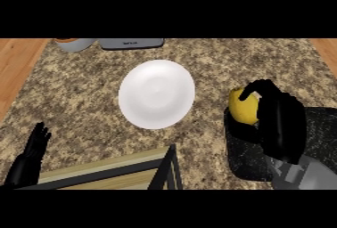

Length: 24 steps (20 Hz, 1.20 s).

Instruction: Pick the lemon from the tray and place it in the plate

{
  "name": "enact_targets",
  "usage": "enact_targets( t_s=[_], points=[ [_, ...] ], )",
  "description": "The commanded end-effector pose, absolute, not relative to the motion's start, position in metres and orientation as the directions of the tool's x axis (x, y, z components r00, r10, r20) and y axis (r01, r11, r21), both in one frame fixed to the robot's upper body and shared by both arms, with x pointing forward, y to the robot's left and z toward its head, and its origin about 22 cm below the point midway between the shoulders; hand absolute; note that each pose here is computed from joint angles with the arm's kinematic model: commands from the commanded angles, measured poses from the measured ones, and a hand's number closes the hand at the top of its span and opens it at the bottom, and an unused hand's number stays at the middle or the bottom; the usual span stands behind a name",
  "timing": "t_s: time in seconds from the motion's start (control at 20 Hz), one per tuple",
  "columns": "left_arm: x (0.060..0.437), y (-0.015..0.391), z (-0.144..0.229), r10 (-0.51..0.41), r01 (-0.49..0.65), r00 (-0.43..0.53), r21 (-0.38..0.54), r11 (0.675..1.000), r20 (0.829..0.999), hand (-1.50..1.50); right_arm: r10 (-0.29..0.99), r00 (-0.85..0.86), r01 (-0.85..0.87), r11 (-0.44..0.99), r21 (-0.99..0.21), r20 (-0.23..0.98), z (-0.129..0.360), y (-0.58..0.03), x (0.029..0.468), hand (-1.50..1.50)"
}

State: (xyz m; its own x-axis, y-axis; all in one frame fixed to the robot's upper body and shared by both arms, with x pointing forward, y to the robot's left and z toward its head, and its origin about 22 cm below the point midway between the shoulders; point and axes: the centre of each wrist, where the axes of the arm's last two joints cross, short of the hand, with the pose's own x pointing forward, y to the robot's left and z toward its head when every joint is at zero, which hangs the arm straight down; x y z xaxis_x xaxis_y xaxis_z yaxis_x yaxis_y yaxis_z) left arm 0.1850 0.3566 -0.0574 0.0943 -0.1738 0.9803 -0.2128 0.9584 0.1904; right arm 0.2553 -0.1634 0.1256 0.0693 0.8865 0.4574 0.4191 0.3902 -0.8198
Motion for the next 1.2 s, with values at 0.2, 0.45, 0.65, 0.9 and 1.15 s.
enact_targets(
  t_s=[0.2,0.45,0.65,0.9,1.15],
  points=[
    [0.220,0.360,-0.022,-0.427,-0.114,0.012,0.425,0.898,0.904,0.00,0.851,0.068,0.411,0.452,-0.792,0.521,0.153,-0.090,0.266,1.50],
    [0.220,0.355,-0.024,-0.423,-0.096,0.007,0.422,0.902,0.906,0.00,0.836,0.118,0.370,0.464,-0.805,0.536,0.150,-0.056,0.289,1.50],
    [0.228,0.352,-0.027,-0.421,-0.084,-0.003,0.419,0.904,0.907,0.00,0.833,0.169,0.289,0.469,-0.835,0.527,0.149,-0.037,0.310,1.50],
    [0.230,0.348,-0.027,-0.427,-0.068,-0.007,0.426,0.902,0.904,0.00,0.827,0.229,0.225,0.468,-0.855,0.513,0.127,-0.026,0.330,1.50],
    [0.236,0.347,-0.015,-0.418,-0.053,-0.019,0.417,0.908,0.908,0.00,0.813,0.256,0.170,0.495,-0.852,0.523,0.113,-0.028,0.350,1.50]
  ],
)
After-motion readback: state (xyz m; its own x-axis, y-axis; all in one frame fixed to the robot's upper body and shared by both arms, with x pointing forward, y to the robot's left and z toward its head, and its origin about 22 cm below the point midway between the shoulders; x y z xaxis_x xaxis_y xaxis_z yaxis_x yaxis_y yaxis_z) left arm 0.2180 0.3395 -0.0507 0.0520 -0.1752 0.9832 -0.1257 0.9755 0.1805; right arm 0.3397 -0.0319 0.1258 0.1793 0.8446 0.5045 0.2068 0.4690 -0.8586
